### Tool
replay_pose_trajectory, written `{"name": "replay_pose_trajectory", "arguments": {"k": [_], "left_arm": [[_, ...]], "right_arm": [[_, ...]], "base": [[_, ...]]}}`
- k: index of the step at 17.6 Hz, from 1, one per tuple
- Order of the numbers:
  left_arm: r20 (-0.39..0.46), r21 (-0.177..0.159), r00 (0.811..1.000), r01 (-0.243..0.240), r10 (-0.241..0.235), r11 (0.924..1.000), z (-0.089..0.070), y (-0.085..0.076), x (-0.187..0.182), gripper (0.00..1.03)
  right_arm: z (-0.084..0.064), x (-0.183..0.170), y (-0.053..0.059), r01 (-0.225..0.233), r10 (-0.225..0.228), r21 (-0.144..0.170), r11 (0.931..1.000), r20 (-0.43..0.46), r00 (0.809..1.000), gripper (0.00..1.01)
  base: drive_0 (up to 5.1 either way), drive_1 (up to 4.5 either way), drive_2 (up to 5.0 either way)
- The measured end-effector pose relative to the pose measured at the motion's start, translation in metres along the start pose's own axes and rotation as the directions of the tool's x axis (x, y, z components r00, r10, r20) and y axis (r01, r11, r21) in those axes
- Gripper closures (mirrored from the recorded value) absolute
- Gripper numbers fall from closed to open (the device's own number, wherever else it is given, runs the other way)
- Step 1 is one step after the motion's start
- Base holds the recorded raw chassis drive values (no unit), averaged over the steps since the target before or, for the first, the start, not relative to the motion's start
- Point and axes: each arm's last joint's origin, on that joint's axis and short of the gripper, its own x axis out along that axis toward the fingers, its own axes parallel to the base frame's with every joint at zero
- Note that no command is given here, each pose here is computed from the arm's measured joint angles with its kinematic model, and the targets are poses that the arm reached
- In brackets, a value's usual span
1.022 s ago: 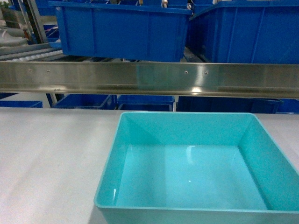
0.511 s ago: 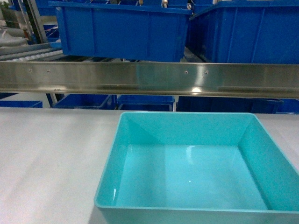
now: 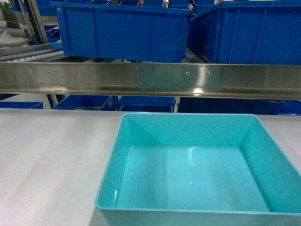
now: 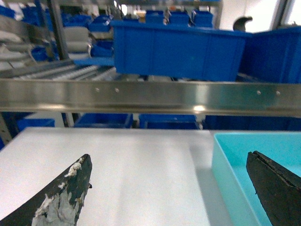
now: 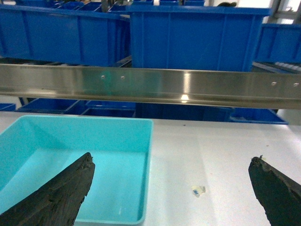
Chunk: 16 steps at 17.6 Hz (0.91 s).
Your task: Organize blue bins on left shelf correctly
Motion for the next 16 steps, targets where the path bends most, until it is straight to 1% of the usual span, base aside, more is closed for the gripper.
{"name": "replay_pose_trajectory", "arguments": {"k": [1,2,3,4,5,6,7,9,10,11,12,13,15,16], "left_arm": [[-0.037,-0.001,0.999,0.018,-0.018,0.9998,0.002,-0.004,0.006,0.05],[-0.071,-0.011,0.997,0.04,-0.04,0.9992,0.003,-0.009,0.011,0.05],[-0.111,-0.011,0.992,0.066,-0.067,0.9978,0.002,-0.014,0.016,0.05],[-0.161,-0.008,0.983,0.087,-0.087,0.9962,-0.002,-0.022,0.023,0.05],[-0.236,-0.012,0.966,0.101,-0.101,0.9948,-0.008,-0.027,0.028,0.05],[-0.276,-0.017,0.955,0.105,-0.106,0.9943,-0.013,-0.03,0.032,0.05],[-0.317,-0.025,0.943,0.101,-0.104,0.9945,-0.017,-0.032,0.035,0.05],[-0.345,-0.043,0.932,0.099,-0.107,0.9942,-0.016,-0.038,0.044,0.05],[-0.348,-0.051,0.93,0.105,-0.116,0.9932,-0.014,-0.042,0.049,0.05],[-0.378,-0.059,0.917,0.109,-0.123,0.9923,-0.01,-0.046,0.054,0.05],[-0.388,-0.065,0.913,0.113,-0.129,0.9915,-0.01,-0.047,0.055,0.05],[-0.393,-0.07,0.91,0.115,-0.134,0.9908,-0.011,-0.048,0.055,0.05],[-0.39,-0.072,0.911,0.115,-0.134,0.9908,-0.01,-0.048,0.054,0.05],[-0.389,-0.072,0.911,0.115,-0.134,0.9907,-0.01,-0.048,0.054,0.05]], "right_arm": [[0.002,0.007,0.003,-0.017,0.017,0.007,0.9998,-0.037,0.999,0.03],[0.004,0.013,0.004,-0.02,0.02,0.007,0.9998,-0.045,0.999,0.03],[0.005,0.021,0.004,-0.019,0.02,0.006,0.9998,-0.058,0.998,0.03],[0.005,0.033,0.003,-0.019,0.019,0.007,0.9998,-0.093,0.995,0.03],[0.002,0.043,0.003,-0.021,0.022,0.008,0.9998,-0.149,0.989,0.03],[-0.002,0.051,0.002,-0.027,0.029,0.012,0.9996,-0.193,0.981,0.03],[-0.005,0.059,0.001,-0.034,0.038,0.021,0.9992,-0.244,0.969,0.03],[-0.011,0.073,-0.005,-0.032,0.043,0.043,0.9986,-0.304,0.952,0.03],[-0.012,0.077,-0.006,-0.041,0.056,0.053,0.9978,-0.34,0.939,0.03],[-0.013,0.08,-0.009,-0.047,0.067,0.064,0.9969,-0.363,0.929,0.03],[-0.012,0.08,-0.012,-0.05,0.073,0.073,0.9961,-0.367,0.927,0.03],[-0.008,0.079,-0.014,-0.041,0.063,0.071,0.9967,-0.351,0.934,0.03],[-0.006,0.079,-0.015,-0.039,0.06,0.069,0.9968,-0.338,0.939,0.03],[-0.006,0.079,-0.015,-0.04,0.061,0.069,0.9968,-0.339,0.939,0.03]], "base": [[0.0,0.0,0.0],[0.0,0.0,0.0],[0.0,0.0,0.0],[0.0,0.0,0.0],[0.0,0.0,0.0],[0.0,0.0,0.0],[0.0,0.0,0.0],[0.0,0.0,0.0],[0.0,0.0,0.0],[0.0,0.0,0.0],[0.0,0.0,0.0],[0.0,0.0,0.0],[0.0,0.0,0.0],[0.0,0.0,0.0]]}}
